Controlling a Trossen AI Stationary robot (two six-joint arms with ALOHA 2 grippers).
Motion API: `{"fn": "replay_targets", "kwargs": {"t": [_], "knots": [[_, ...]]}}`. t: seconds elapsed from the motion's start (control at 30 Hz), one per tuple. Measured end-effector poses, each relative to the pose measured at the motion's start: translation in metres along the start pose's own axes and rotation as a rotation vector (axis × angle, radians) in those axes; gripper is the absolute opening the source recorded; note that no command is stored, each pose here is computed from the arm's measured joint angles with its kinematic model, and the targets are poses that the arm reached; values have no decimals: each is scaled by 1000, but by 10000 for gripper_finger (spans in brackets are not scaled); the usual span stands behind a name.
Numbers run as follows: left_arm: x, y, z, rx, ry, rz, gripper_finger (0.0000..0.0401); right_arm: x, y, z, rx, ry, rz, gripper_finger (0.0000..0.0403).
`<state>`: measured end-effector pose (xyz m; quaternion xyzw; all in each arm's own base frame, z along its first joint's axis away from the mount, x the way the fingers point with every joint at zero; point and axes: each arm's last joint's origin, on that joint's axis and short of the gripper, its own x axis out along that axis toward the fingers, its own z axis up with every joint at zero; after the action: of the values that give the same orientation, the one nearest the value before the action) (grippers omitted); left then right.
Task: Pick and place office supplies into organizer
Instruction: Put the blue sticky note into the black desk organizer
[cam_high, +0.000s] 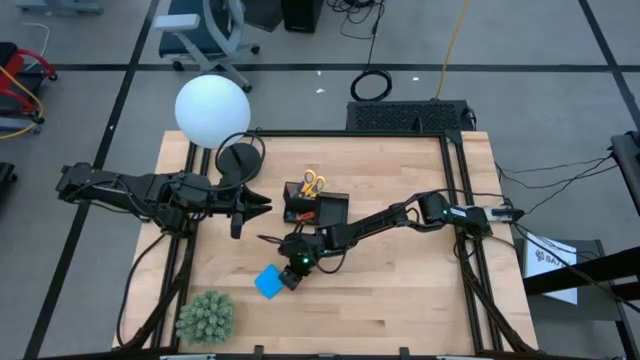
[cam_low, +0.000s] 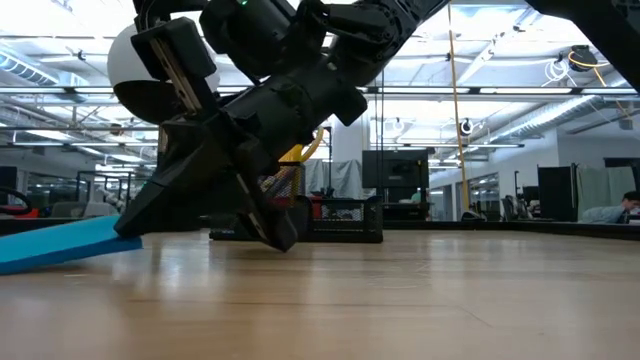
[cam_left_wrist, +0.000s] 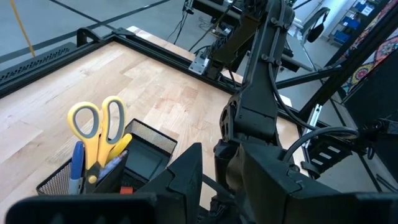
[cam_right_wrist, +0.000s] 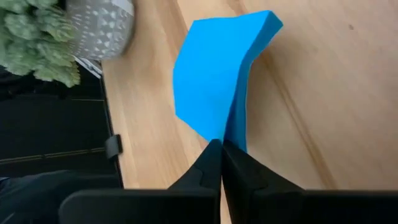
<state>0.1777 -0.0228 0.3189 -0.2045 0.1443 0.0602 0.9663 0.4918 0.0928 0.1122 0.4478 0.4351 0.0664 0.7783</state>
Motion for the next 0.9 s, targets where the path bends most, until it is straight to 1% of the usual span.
{"fn": "replay_targets", "kwargs": {"t": [0.13,0.27,0.53,0.73,0.9], "knots": [[0,0,0,0,0,0,115,0,1,4,-9,-9,46,0],[0,0,0,0,0,0,115,-2,0,7,14,-17,55,0],[0,0,0,0,0,0,115,-10,2,18,9,-66,82,0],[0,0,0,0,-1,-1,115,-27,14,30,-2,-189,69,0],[-1,-1,1,-4,-10,-6,115,-39,21,42,5,-275,121,0]]}}
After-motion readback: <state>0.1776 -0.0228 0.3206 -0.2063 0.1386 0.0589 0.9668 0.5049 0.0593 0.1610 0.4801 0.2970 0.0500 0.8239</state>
